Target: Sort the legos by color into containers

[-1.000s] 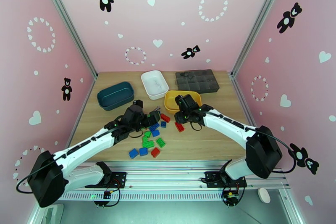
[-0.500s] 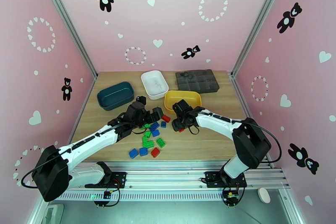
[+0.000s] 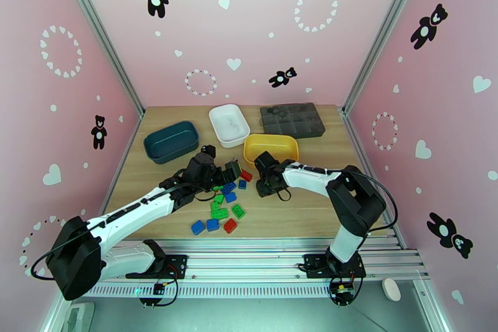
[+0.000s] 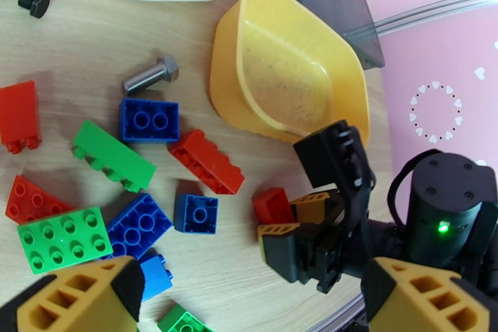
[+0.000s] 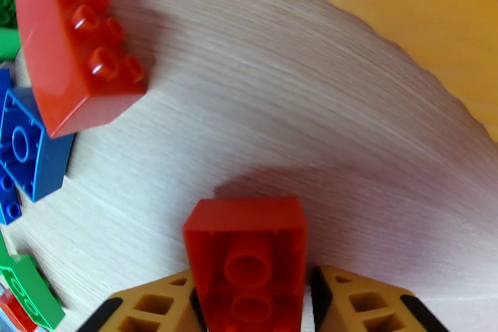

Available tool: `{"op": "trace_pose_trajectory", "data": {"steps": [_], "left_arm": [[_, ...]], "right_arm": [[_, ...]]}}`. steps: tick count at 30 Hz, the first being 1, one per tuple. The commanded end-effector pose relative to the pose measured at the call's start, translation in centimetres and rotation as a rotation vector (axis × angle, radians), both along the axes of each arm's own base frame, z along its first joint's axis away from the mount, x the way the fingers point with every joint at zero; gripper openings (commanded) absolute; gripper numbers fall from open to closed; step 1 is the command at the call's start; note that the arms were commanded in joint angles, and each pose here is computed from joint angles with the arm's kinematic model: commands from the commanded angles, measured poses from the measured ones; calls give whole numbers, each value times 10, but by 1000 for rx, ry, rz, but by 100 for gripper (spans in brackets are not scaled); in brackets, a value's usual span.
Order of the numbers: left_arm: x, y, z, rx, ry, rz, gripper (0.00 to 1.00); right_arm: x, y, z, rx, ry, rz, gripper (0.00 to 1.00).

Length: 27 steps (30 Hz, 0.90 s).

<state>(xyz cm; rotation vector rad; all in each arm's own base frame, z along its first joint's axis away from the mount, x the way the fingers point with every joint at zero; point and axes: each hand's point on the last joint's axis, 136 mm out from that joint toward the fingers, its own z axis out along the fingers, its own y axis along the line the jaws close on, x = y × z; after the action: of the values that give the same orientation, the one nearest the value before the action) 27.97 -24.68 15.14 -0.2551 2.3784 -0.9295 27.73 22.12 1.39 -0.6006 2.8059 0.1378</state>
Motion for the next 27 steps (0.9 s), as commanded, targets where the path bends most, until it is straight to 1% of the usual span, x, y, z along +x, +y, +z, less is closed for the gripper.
{"op": "trace_pose_trajectory", "data": {"steps": [1,3,5,9,12,13,18,20,24,26,27], "left_arm": [[-3,2,0,0,-1,11,98],[-2,1,0,-1,-2,6,99],[-1,-1,0,3,-2,-1,98],[5,-8,5,-1,-14,-18,98],[11,-17,10,-9,-20,-42,98],[17,-24,22,-25,-40,-55,98],[38,-46,45,-51,-74,-99,98],[48,-54,53,-63,-81,-113,98],[61,-63,54,-73,-74,-125,98],[64,-63,50,-75,-66,-125,98],[63,-63,48,-75,-61,-126,98]], "right_arm": [[-1,4,5,19,-3,-6,32],[-1,5,16,41,-20,-9,28],[0,6,32,66,-49,-10,26],[5,5,64,102,-113,-13,26],[15,1,86,117,-161,-26,26],[21,-1,93,121,-177,-36,26],[58,-9,113,175,-211,-101,26],[78,-11,118,197,-217,-133,26],[111,-9,119,205,-215,-169,28],[124,-7,119,205,-216,-178,34],[128,-6,118,203,-215,-181,35]]}}
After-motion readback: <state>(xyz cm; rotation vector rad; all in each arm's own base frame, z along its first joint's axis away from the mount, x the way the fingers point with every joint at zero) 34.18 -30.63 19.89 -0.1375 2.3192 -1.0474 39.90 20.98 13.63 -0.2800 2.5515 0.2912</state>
